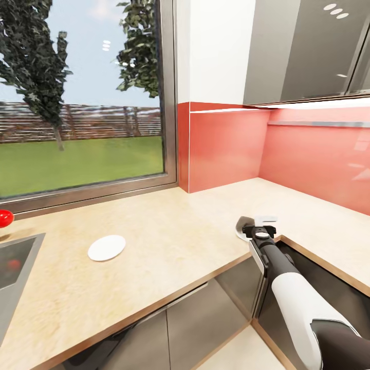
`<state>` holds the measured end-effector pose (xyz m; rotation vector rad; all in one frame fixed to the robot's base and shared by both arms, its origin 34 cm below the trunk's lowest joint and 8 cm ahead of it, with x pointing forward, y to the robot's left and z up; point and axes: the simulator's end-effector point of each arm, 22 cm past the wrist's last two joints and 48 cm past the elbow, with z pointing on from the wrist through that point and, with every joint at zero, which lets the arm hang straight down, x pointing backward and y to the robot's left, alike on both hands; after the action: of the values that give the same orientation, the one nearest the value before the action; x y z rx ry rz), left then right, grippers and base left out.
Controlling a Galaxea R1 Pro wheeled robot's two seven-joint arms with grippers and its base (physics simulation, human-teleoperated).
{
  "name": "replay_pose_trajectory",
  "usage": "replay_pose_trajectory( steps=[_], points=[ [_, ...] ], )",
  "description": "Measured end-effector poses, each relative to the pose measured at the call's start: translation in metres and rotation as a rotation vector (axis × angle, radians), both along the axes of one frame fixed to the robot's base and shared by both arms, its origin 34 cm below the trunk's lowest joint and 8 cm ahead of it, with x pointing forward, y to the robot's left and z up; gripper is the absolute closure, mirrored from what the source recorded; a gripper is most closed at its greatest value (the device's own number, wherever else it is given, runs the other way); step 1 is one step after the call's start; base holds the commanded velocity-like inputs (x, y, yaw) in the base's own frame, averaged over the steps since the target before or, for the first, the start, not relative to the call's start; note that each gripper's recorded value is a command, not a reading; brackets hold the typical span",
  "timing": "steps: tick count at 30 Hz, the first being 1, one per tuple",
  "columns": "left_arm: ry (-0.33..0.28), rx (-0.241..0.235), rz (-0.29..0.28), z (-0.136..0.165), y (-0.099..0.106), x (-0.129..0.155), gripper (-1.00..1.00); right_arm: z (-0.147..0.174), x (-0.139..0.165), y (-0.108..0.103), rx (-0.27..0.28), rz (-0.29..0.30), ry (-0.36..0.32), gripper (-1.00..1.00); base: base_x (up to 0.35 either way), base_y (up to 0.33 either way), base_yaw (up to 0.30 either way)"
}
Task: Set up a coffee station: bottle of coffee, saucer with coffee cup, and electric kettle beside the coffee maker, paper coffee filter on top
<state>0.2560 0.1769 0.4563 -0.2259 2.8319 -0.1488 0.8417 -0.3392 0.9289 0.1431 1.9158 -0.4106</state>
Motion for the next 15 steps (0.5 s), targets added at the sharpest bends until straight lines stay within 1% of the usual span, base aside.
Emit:
replay_pose_trajectory(
  steps=[15],
  points=[
    [0.0, 0.0, 0.0, 0.0, 0.0, 0.0, -1.0, 0.0, 0.0, 0.0, 0.0, 0.0, 0.0, -1.0, 0.002, 0.0, 0.0]
  ],
)
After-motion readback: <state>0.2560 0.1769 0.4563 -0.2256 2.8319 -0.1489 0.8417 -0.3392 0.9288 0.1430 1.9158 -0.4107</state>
